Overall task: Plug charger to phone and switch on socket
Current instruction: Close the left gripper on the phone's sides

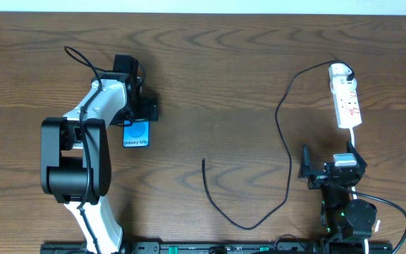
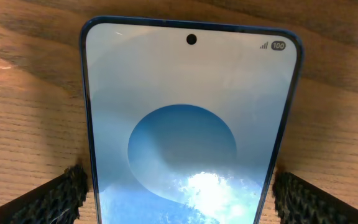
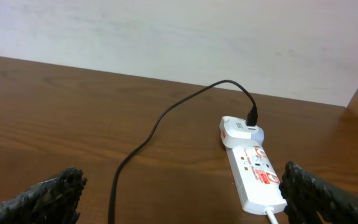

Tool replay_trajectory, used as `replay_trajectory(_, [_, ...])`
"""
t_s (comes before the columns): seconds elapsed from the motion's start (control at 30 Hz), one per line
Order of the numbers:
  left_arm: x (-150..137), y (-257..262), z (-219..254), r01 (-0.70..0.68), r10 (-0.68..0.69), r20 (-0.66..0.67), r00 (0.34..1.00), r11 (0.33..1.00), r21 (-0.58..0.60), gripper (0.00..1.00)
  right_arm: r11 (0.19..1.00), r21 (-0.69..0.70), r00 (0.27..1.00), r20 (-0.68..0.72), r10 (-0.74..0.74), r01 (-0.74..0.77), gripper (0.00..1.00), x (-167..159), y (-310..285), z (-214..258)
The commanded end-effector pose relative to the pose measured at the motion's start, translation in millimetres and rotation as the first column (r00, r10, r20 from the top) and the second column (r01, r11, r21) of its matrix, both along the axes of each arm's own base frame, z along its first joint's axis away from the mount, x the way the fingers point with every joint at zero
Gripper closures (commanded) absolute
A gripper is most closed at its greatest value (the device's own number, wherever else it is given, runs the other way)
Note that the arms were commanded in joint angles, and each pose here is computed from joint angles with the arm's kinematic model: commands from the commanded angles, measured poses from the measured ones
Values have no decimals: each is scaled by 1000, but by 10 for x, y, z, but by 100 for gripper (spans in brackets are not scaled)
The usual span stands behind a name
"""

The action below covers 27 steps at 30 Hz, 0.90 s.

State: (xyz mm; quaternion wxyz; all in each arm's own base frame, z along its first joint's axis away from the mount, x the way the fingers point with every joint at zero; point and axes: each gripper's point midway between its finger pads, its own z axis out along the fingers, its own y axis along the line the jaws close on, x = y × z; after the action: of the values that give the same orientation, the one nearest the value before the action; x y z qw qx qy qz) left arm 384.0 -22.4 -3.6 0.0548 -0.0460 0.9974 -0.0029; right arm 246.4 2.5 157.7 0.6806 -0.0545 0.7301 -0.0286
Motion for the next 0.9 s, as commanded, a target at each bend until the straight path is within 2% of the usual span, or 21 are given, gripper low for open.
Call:
replay_trajectory(0.0, [-256,70,-229,-1,5,-98,995,999,37,2,1000,-14,1000,2,-1,1,1,-3,-7,-3])
replay_trajectory(0.27, [-276,62,-229,30,-26,-107,994,999,32,2,1000,-14,1000,1,-1,1,1,-3,-7,-4])
replay_trajectory(0.37, [-289,-38,-229,75,-78,-111,991,997,-27,2,1000,-14,1000,1,-1,1,1,-3,-7,-4])
replay_trajectory(0.87, [-272,-46,-229,74,-77,-104,992,997,-30,2,1000,-14,1000,1,-1,1,1,-3,-7,-4])
